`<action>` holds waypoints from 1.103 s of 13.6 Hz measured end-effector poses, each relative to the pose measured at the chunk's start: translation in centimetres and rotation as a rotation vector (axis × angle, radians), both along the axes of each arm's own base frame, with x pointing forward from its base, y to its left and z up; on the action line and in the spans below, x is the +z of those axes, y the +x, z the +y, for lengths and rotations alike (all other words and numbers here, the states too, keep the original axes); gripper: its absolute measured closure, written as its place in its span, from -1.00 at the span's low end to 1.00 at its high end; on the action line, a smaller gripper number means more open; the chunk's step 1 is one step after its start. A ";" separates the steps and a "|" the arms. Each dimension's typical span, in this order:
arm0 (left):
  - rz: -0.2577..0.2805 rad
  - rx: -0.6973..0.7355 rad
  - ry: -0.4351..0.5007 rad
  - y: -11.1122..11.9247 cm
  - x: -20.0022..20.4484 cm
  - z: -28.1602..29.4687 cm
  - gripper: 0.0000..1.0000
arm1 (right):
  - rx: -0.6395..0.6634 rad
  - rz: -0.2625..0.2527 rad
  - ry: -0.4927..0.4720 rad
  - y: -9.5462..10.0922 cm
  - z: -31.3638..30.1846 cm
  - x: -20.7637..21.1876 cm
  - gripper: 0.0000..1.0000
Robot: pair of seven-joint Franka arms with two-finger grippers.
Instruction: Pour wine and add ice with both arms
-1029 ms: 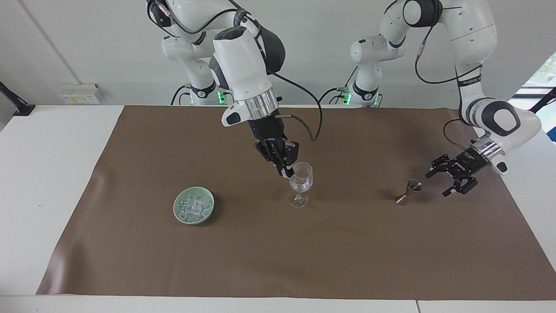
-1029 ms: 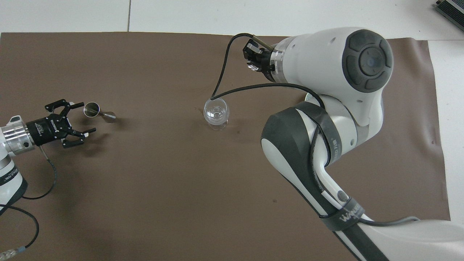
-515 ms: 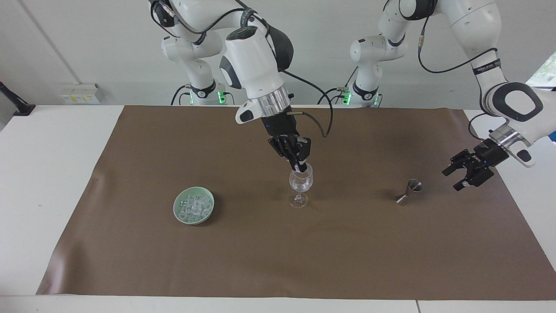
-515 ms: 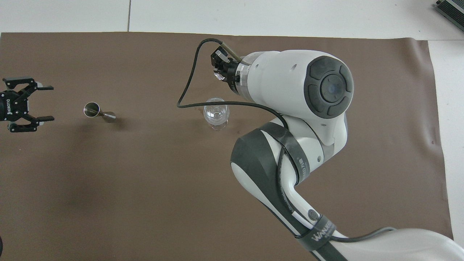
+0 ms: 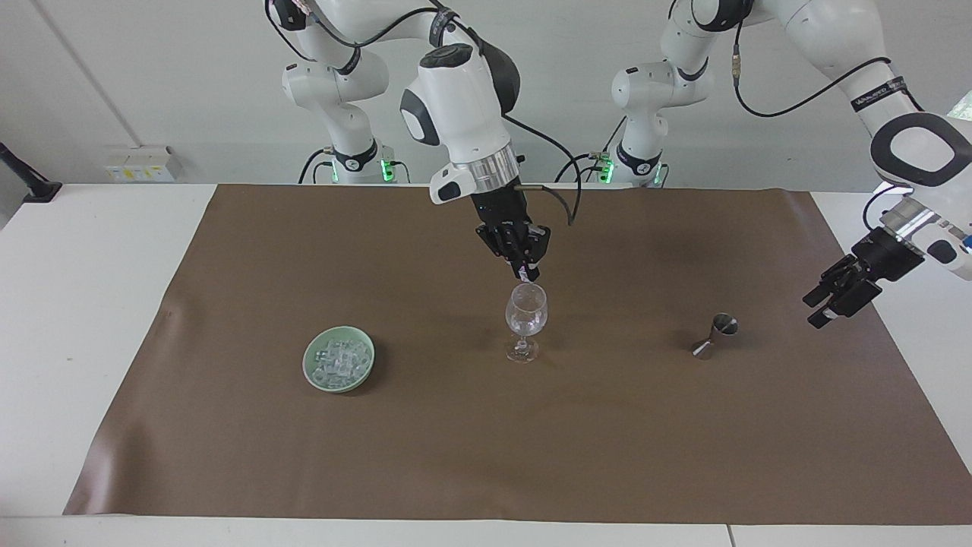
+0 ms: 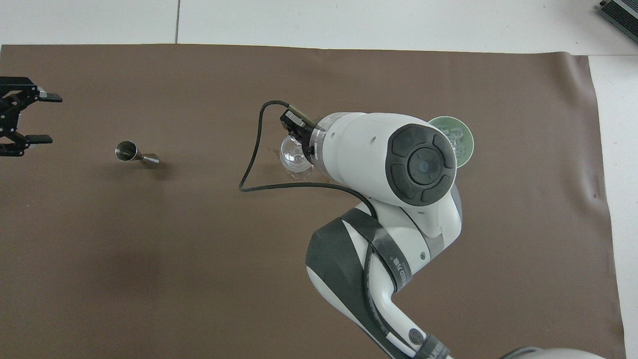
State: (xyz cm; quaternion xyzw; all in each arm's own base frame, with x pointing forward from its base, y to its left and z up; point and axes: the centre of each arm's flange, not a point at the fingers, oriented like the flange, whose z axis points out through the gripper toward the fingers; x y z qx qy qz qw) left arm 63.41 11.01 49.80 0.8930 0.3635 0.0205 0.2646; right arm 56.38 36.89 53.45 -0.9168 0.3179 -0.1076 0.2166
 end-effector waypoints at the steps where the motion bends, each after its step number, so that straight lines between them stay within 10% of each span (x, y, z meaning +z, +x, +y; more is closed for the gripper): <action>1: -0.016 -0.034 0.037 0.3 1.2 -1.2 -1.00 | 0.002 0.000 -0.002 -0.2 0.1 0.0 0.51; 15: -0.061 -0.479 0.422 -2.9 9.9 -13.7 -1.00 | 0.007 0.017 -0.007 1.1 -0.2 -4.2 0.51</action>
